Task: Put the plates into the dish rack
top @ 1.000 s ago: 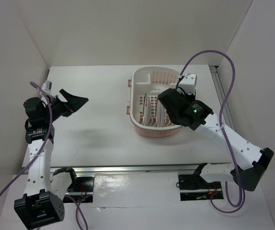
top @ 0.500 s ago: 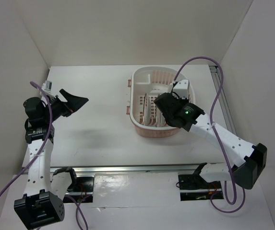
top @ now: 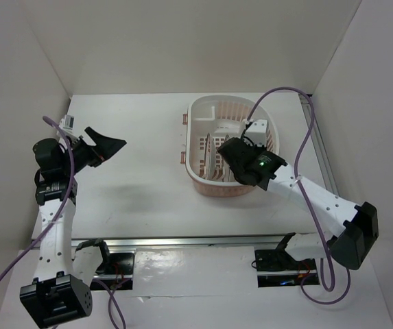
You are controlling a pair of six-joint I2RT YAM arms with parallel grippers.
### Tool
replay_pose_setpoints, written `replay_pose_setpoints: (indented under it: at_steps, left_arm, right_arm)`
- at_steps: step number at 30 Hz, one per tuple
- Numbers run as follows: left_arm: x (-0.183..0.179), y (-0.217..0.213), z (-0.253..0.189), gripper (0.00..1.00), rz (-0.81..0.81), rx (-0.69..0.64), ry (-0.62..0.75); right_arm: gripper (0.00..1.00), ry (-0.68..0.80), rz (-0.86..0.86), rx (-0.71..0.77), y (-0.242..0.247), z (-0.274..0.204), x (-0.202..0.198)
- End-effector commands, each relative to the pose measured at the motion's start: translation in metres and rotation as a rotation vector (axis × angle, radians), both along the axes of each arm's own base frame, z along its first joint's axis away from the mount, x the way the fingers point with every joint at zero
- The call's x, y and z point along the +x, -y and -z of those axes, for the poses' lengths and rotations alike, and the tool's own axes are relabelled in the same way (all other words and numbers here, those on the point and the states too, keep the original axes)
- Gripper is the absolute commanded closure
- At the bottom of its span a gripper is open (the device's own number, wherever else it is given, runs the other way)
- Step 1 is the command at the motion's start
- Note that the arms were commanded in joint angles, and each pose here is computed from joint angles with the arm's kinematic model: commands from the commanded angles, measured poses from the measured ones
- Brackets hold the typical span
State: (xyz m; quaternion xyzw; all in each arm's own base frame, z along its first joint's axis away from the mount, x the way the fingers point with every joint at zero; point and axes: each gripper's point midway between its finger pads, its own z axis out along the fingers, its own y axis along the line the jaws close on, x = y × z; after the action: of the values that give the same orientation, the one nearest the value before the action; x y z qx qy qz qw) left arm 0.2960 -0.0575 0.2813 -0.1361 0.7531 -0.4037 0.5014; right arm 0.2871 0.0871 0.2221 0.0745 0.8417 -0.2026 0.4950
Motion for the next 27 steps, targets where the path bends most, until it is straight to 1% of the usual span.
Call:
replay_pose_setpoints:
  at_steps: [1, 9, 15, 17, 22, 25, 26, 27]
  left_arm:
    - [0.0, -0.003, -0.025, 0.0, -0.004, 0.048, 0.092]
    - [0.0, -0.003, -0.025, 0.0, -0.004, 0.048, 0.092]
    - [0.0, -0.003, -0.025, 0.0, -0.004, 0.048, 0.092]
    - [0.0, -0.003, -0.025, 0.0, -0.004, 0.048, 0.092]
    - [0.002, -0.003, -0.023, 0.0, -0.004, 0.046, 0.083]
    - [0.002, -0.003, -0.023, 0.0, -0.004, 0.046, 0.083]
    - [0.002, -0.003, -0.023, 0.0, -0.004, 0.046, 0.083]
    - [0.002, -0.003, -0.023, 0.0, -0.004, 0.046, 0.083]
  right_arm:
    - [1.0, 0.033, 0.019, 0.01, -0.005, 0.002, 0.002]
    - [1.0, 0.025, 0.027, -0.033, -0.01, 0.011, -0.007]
    - [1.0, 0.029, 0.04, -0.035, -0.008, 0.009, -0.008]
    - [1.0, 0.033, 0.035, -0.015, -0.01, 0.007, -0.008]
    - [0.92, 0.029, 0.031, -0.007, -0.011, 0.011, -0.008]
    - [0.89, 0.021, 0.031, -0.016, -0.014, 0.016, -0.006]
    - [0.86, 0.016, 0.026, -0.026, -0.013, 0.016, -0.006]
    - [0.86, 0.024, 0.026, -0.017, -0.015, 0.015, -0.005]
